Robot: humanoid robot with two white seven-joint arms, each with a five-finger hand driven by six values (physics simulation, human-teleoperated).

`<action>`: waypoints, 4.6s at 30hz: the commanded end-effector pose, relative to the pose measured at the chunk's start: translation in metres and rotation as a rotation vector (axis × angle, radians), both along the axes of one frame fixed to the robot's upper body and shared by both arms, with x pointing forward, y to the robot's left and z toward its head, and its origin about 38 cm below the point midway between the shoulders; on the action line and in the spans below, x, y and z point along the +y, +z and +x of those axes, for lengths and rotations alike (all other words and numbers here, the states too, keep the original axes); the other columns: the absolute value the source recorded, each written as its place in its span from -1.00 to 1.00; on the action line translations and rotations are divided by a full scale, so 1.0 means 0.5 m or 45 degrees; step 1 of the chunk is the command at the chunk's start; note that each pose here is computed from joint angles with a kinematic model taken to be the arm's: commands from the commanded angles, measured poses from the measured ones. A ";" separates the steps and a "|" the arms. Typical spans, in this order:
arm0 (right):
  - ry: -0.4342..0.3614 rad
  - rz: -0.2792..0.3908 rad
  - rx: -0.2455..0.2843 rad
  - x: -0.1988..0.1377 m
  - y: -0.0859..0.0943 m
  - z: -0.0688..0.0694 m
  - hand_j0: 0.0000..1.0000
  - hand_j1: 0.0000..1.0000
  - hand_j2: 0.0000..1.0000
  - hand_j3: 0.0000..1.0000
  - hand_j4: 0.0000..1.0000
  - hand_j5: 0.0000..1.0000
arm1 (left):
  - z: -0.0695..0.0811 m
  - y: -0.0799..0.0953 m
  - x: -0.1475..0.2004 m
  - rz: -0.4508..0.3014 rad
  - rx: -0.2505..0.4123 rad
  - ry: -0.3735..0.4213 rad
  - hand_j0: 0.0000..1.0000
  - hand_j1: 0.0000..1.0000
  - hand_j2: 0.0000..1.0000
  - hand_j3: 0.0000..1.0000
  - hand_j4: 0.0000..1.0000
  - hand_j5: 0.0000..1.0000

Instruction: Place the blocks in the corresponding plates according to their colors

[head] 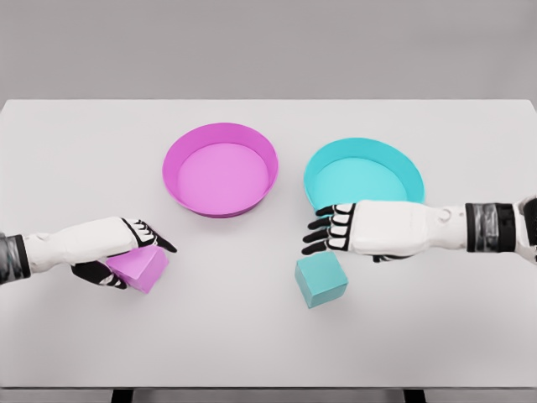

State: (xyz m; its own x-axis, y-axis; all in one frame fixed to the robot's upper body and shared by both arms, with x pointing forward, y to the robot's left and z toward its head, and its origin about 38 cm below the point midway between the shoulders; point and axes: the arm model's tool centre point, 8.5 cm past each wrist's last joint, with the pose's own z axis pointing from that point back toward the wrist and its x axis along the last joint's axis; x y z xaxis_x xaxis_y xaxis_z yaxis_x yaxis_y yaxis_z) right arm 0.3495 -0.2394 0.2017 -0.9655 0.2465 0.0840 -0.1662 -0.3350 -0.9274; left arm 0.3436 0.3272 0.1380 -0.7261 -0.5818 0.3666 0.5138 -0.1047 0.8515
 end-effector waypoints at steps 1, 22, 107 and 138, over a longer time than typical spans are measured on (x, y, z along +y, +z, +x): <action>0.020 0.007 0.022 0.013 -0.009 -0.004 1.00 1.00 1.00 1.00 1.00 1.00 | -0.001 0.001 0.000 0.013 -0.004 -0.010 0.18 0.18 0.18 0.18 0.18 0.18; 0.101 -0.021 0.095 0.056 -0.051 -0.024 1.00 1.00 1.00 1.00 1.00 1.00 | 0.153 0.138 -0.073 -0.152 -0.272 0.008 0.01 0.01 0.01 0.01 0.01 0.01; -0.010 -0.046 -0.070 0.031 0.044 0.058 0.31 0.31 0.31 0.31 0.31 0.31 | 0.173 0.091 0.220 0.043 -0.111 0.489 1.00 1.00 1.00 1.00 1.00 1.00; -0.405 -0.054 -0.110 -0.100 0.061 0.219 0.39 0.39 0.39 0.39 0.39 0.39 | 0.172 0.091 0.243 0.051 -0.106 0.528 1.00 1.00 1.00 1.00 1.00 1.00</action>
State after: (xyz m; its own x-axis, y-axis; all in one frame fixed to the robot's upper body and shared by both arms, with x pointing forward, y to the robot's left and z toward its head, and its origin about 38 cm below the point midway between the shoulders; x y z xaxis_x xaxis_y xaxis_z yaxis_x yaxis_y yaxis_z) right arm 0.4559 -0.2846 0.2318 -0.8531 0.5215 -0.0166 -0.1818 -0.3268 -0.9274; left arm 0.4294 0.4478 0.1826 -0.4570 -0.8431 0.2833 0.4501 0.0555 0.8913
